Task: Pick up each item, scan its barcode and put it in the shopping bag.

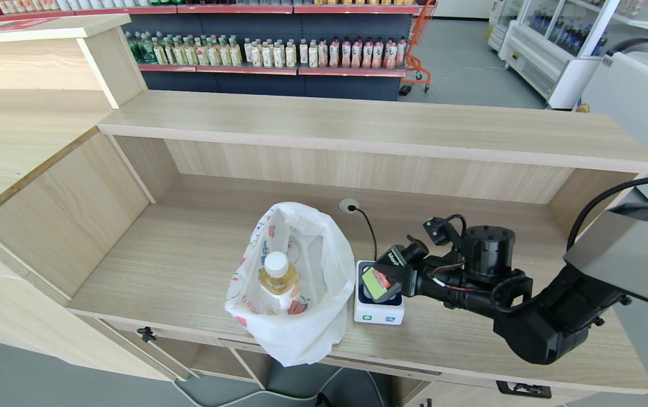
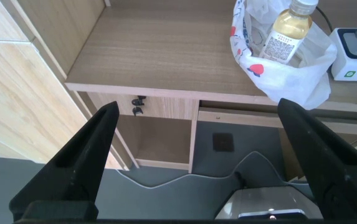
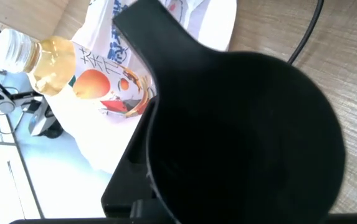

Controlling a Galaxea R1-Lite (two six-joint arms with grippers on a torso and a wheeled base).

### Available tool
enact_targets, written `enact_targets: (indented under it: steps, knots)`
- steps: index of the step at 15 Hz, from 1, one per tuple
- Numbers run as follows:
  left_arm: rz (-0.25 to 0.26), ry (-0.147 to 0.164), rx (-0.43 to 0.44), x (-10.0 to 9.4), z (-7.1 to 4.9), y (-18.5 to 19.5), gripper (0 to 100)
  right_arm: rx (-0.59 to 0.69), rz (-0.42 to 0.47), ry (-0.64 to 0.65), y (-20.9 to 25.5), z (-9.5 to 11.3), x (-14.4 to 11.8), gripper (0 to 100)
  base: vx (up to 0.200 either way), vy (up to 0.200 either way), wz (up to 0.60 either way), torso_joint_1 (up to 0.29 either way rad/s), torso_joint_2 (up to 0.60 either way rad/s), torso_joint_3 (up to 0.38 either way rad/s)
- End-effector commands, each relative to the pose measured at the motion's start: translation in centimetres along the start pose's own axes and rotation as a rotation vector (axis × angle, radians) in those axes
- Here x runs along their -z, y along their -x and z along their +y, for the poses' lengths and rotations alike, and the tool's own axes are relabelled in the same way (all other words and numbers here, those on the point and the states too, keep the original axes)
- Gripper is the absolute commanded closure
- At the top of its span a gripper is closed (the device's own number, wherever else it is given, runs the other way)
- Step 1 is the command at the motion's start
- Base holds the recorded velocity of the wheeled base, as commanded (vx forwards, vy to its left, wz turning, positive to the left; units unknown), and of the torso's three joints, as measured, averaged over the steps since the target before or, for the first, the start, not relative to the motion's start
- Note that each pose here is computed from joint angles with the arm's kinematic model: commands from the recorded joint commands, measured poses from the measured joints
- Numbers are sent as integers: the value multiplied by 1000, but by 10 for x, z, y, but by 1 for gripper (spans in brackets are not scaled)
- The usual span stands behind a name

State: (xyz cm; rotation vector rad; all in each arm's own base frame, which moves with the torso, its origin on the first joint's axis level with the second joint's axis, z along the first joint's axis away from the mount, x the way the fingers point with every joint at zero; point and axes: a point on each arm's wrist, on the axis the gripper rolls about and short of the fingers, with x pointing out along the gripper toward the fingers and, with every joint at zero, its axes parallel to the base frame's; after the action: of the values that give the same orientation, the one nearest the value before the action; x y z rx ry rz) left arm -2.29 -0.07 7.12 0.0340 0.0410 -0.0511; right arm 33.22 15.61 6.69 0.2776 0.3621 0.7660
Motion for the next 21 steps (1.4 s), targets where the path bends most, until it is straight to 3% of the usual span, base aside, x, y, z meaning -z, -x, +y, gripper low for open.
enact_targets:
  steps: [1,21]
  knots:
    - [-1,-1,0,0,0,0,0,-1,8,-1,-4,0,4,100,0,0,0,0,0,0]
    - [-1,-1,0,0,0,0,0,9,10,7,-12,-7,9,100,0,0,0,0,0,0]
